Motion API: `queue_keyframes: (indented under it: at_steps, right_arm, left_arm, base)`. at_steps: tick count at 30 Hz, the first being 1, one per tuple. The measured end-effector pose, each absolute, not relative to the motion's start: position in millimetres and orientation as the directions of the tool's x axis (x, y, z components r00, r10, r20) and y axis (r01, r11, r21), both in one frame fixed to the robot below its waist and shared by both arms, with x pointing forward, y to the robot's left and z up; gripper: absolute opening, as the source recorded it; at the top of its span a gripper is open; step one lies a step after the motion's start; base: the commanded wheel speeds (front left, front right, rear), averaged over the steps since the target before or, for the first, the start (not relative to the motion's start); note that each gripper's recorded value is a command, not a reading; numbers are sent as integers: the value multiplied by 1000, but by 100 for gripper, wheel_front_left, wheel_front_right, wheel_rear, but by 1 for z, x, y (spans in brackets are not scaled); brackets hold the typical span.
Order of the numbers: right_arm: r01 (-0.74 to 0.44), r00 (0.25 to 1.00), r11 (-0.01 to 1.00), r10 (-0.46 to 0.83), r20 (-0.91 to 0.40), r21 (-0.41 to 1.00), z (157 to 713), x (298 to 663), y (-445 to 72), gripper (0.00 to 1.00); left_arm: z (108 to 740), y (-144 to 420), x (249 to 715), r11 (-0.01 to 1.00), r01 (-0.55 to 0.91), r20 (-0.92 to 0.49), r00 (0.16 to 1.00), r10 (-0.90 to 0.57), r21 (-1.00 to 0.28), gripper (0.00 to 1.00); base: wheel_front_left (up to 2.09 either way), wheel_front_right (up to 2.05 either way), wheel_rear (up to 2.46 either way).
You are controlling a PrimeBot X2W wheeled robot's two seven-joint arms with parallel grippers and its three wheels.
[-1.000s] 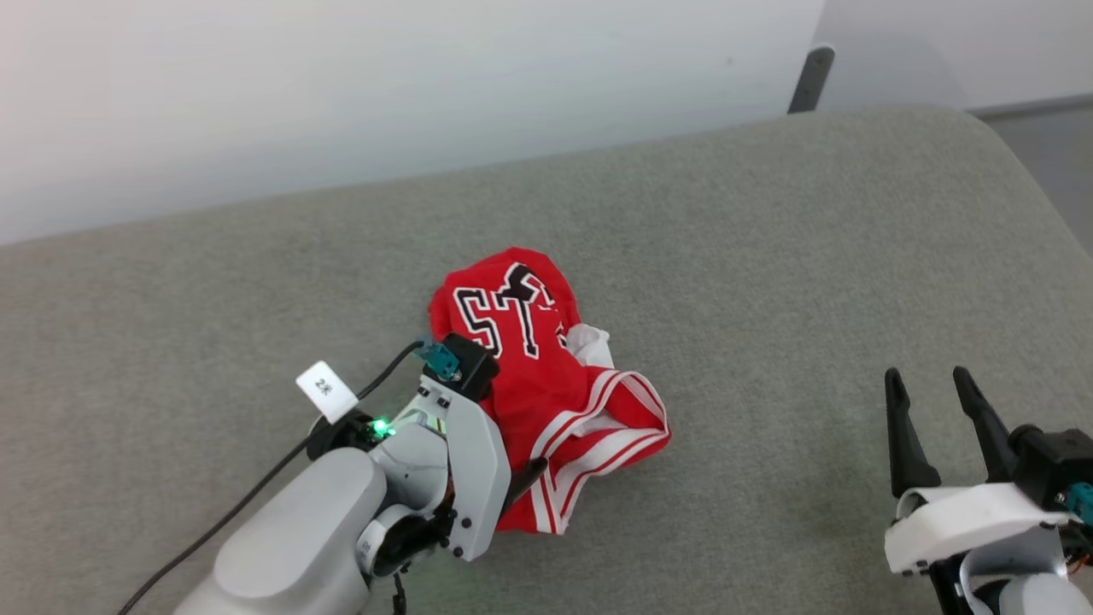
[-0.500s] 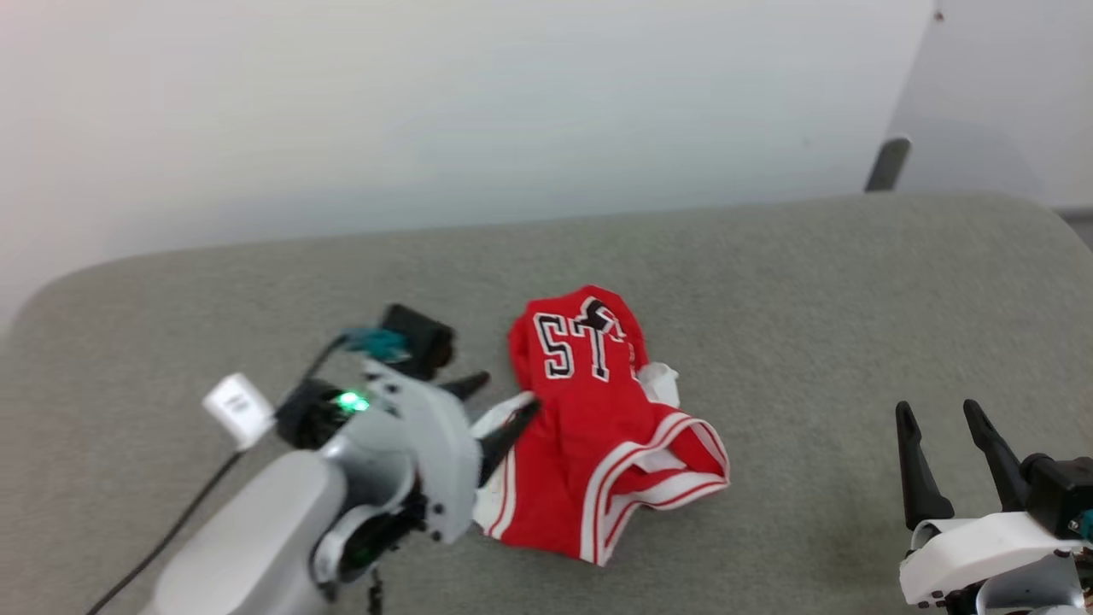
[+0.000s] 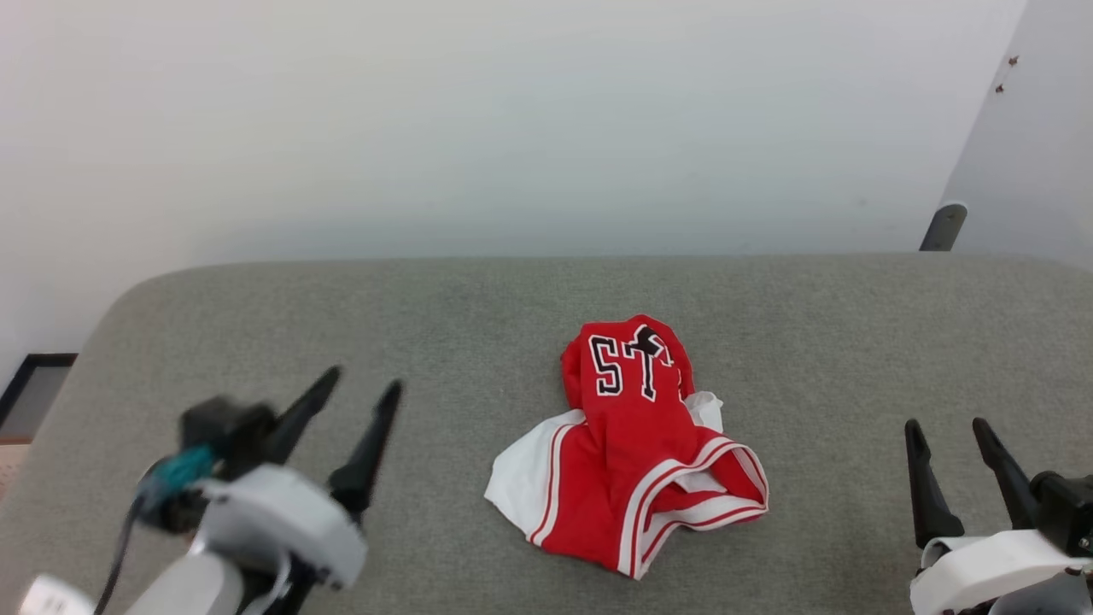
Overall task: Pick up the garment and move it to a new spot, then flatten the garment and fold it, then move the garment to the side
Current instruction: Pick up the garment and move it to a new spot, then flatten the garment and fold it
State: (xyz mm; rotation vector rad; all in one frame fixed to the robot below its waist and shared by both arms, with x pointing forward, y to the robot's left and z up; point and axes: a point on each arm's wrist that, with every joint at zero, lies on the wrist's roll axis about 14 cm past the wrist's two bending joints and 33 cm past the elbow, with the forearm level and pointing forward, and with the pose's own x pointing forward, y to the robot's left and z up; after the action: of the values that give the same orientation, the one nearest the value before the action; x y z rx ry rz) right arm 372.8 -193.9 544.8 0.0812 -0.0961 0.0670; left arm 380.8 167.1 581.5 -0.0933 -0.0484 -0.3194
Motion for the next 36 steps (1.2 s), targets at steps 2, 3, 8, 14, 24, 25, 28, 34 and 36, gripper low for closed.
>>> queue_keyframes:
  at_steps: [2, 3, 8, 14, 24, 25, 28, 34, 36]
  right_arm:
    - [-79, 992, 994, 71, 99, 75, 544, 372, -192, 100]
    - [-81, 992, 994, 74, 101, 73, 545, 372, -192, 100]
    - [-91, 991, 994, 83, 104, 67, 543, 369, -190, 100]
    - [-91, 991, 994, 85, 101, 63, 539, 365, -191, 100]
    - [-84, 992, 994, 77, 101, 65, 536, 362, -193, 100]
    - [-84, 992, 994, 77, 100, 66, 536, 362, -193, 100]
    - [-85, 992, 994, 78, 102, 66, 537, 362, -192, 100]
    - [-89, 991, 994, 82, 102, 65, 537, 363, -190, 100]
    - [-89, 992, 994, 82, 100, 65, 536, 363, -190, 100]
  left_arm:
    - [577, 181, 375, 958, 275, 84, 960, -268, -84, 100]
    - [576, 186, 372, 962, 255, 103, 964, -245, -93, 100]
    - [565, 215, 357, 981, 160, 132, 980, -146, -106, 100]
    - [555, 238, 339, 991, 88, 127, 989, -75, -98, 100]
    - [551, 274, 315, 993, -21, 140, 990, 37, -115, 100]
    - [549, 275, 312, 993, -24, 136, 990, 40, -114, 100]
    - [549, 278, 310, 993, -33, 142, 989, 50, -116, 100]
    - [548, 278, 308, 992, -33, 143, 988, 51, -124, 100]
    - [547, 276, 309, 992, -28, 142, 989, 46, -126, 100]
  base:
    - [0, 0, 0]
    - [0, 0, 0]
    - [0, 0, 0]
    - [0, 0, 0]
    - [0, 0, 0]
    - [0, 0, 0]
    - [0, 0, 0]
    - [0, 0, 0]
    - [0, 0, 0]
